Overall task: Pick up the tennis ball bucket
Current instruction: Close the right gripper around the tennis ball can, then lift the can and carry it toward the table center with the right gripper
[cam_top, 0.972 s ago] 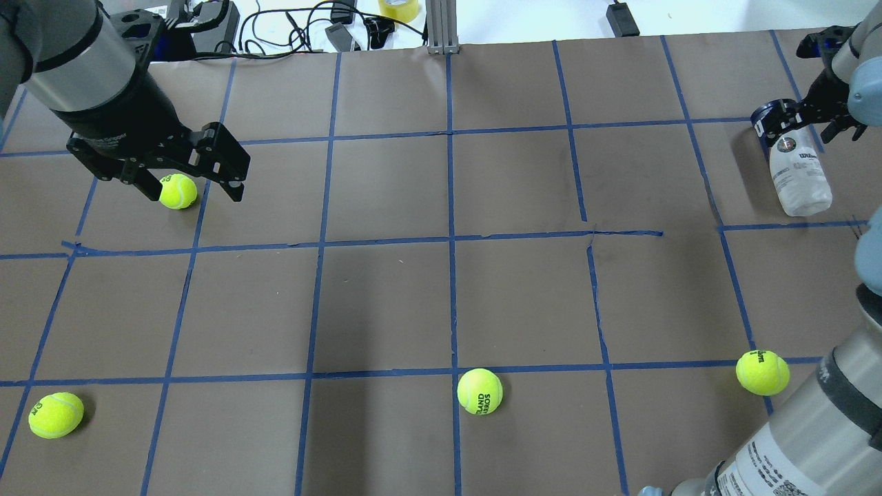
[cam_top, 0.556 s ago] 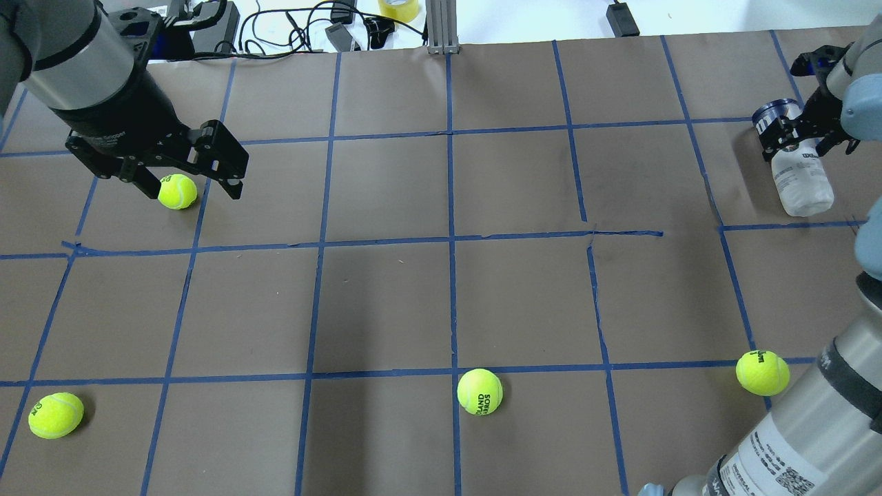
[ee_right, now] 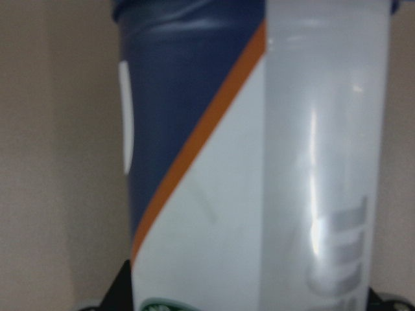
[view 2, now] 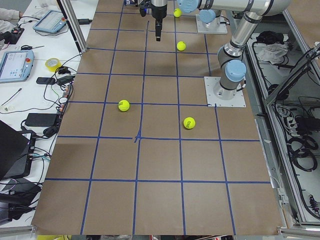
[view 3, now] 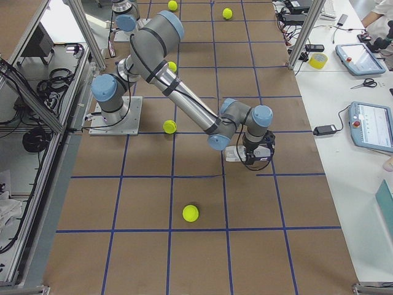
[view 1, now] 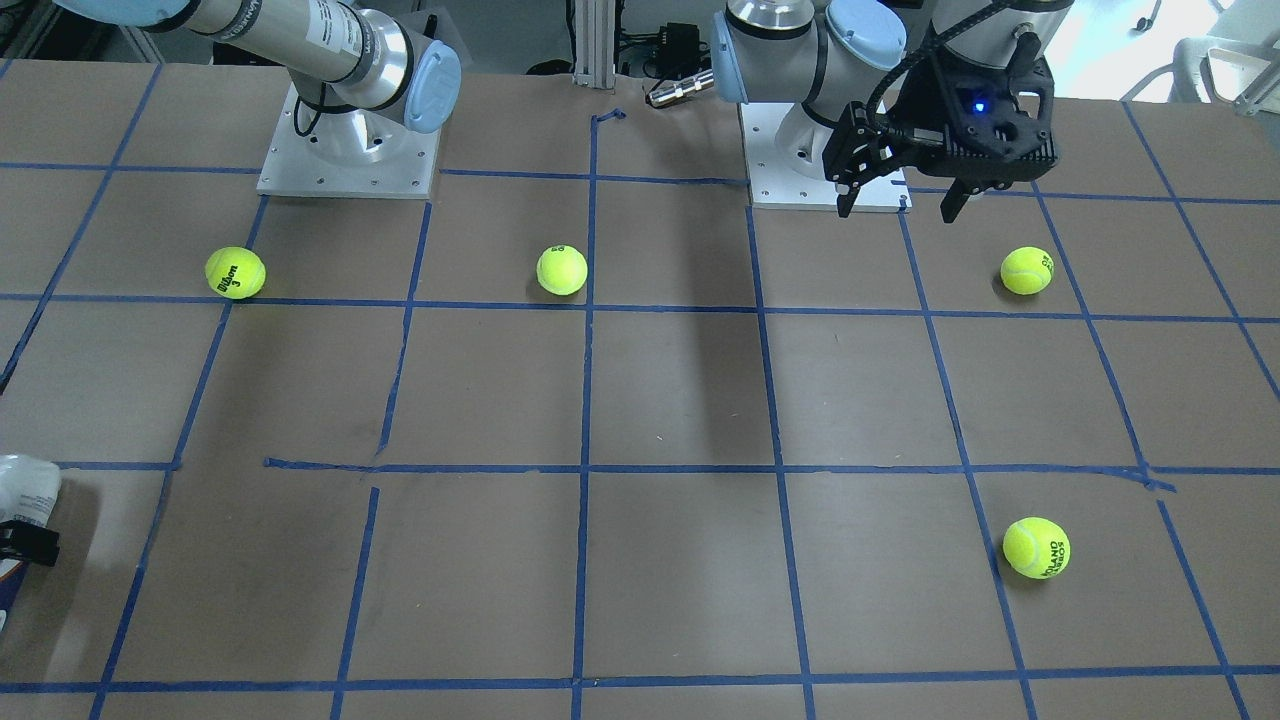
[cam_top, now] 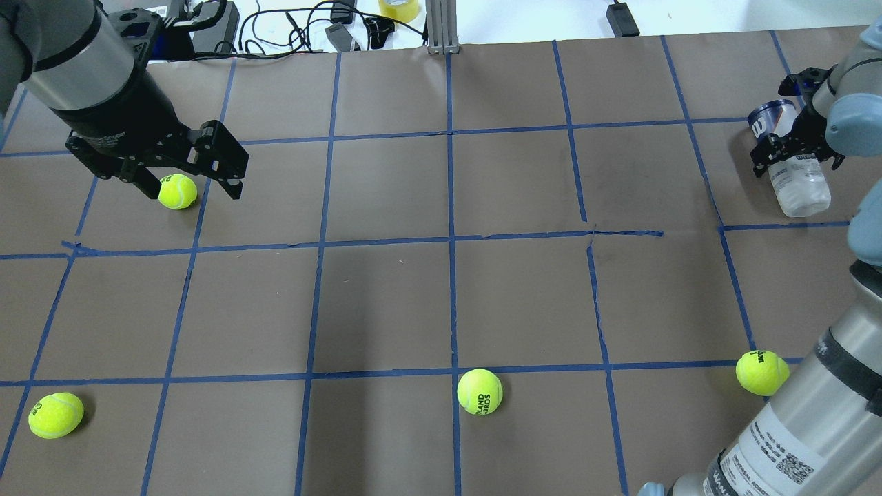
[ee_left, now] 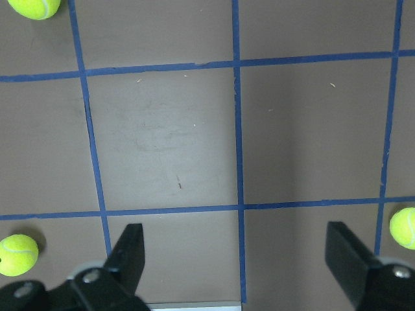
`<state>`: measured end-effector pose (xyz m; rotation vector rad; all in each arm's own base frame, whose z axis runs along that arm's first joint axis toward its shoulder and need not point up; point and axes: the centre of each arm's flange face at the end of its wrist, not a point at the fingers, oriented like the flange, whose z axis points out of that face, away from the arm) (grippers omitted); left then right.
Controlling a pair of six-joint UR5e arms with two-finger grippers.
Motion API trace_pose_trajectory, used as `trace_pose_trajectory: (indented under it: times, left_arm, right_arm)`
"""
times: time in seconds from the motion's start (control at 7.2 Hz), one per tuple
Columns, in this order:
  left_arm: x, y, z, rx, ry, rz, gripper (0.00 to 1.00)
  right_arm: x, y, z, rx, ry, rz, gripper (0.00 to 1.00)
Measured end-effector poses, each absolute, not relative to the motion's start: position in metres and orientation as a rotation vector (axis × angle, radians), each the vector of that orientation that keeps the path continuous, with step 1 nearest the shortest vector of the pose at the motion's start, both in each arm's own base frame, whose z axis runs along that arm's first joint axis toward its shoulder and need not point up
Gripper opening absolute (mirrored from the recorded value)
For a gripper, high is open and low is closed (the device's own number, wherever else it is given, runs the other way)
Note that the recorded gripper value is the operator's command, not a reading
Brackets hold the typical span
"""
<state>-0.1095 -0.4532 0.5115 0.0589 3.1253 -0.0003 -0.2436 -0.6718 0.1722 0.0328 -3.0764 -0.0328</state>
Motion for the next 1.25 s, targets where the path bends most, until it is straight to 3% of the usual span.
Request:
trace_pose_trajectory:
  times: [0.42, 0.83, 1.25]
  left_arm:
    - [-0.109, -0.454, 0.511, 0.058, 3.126, -0.001, 1.0]
    - [-0.109, -0.455, 0.511, 0.057, 3.126, -0.006, 1.0]
    - [-0.109, -0.456, 0.511, 0.059, 3.125, -0.006, 1.0]
  right_arm:
    - [-0.248, -0.675, 0.181, 0.014, -3.053, -0.028, 0.45]
    - [-0.24, -0.677, 0.201, 0.025, -3.037, 0.004, 0.47]
    - [-0.142, -0.701, 0.239, 0.233, -3.018, 0.086, 0.52]
